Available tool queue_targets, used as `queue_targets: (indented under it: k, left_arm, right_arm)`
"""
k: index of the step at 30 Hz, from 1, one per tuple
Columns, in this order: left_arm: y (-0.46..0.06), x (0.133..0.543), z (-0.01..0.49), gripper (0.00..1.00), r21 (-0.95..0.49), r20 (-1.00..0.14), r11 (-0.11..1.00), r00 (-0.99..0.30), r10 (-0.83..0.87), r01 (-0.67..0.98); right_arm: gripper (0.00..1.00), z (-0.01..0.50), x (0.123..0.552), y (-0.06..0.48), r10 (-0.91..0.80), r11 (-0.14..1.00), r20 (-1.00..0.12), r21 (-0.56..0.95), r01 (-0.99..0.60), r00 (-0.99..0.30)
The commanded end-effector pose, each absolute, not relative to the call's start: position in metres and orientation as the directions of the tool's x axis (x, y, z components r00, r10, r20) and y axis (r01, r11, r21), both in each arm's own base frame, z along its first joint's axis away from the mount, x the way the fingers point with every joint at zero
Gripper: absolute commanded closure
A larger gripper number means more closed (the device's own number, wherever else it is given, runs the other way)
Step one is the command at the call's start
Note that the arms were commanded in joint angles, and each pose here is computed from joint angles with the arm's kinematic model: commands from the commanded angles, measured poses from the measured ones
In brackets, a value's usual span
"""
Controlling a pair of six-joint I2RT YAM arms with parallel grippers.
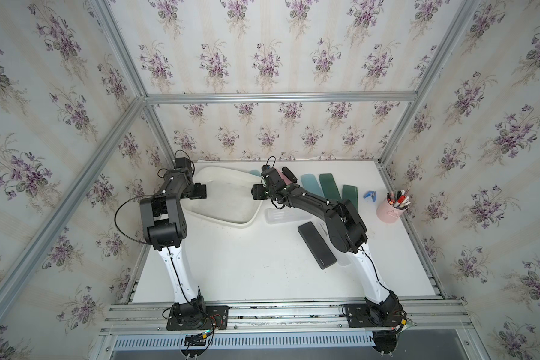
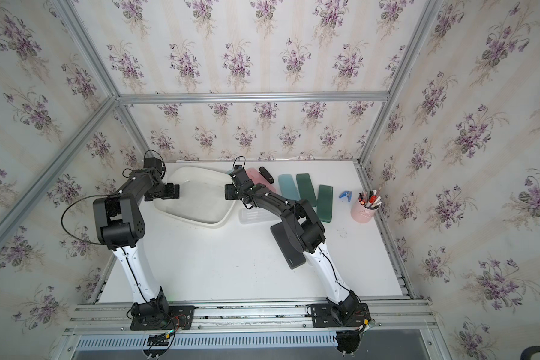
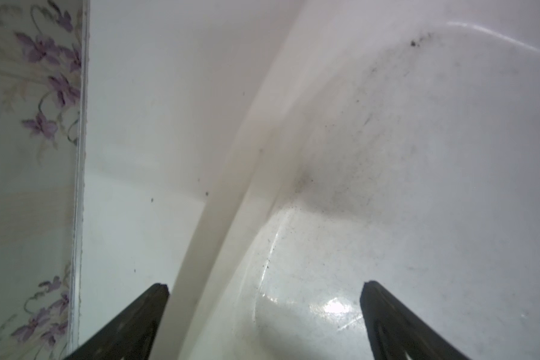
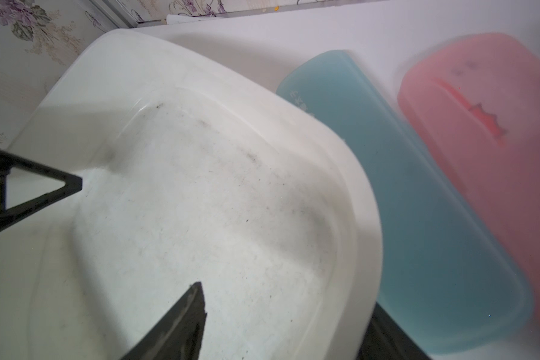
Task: Put the pencil case into the storage box
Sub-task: Adjust the storage box at the center of the board.
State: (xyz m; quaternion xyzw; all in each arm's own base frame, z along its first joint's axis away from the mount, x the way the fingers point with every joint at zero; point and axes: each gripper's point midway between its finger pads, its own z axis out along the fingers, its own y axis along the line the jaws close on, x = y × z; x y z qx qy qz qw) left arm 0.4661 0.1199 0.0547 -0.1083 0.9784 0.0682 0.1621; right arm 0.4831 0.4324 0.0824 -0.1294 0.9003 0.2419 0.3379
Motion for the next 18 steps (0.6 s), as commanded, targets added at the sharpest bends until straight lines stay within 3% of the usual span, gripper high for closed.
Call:
queue_targets:
  k: [1,7,18]
  left_arm:
    - [0.111,0.447,0.046,0.00,0.061,-0.310,0.956,-0.916,-0.256,-0.288]
    - [0.110,0.420,0.045,0.01,0.076,-0.294,0.943,-0.911,-0.289,-0.323]
    - [0.132,0.396,0.088,0.01,0.197,-0.372,0.886,-0.868,-0.329,-0.420]
  right_arm:
    - [0.32,0.083,0.488,0.438,-0.157,0.819,-0.677,0.318,-0.478,-0.719]
    - [0.35,0.089,0.501,0.434,-0.199,0.806,-0.687,0.291,-0.516,-0.698]
    - [0.39,0.081,0.480,0.452,-0.231,0.748,-0.651,0.357,-0.560,-0.723]
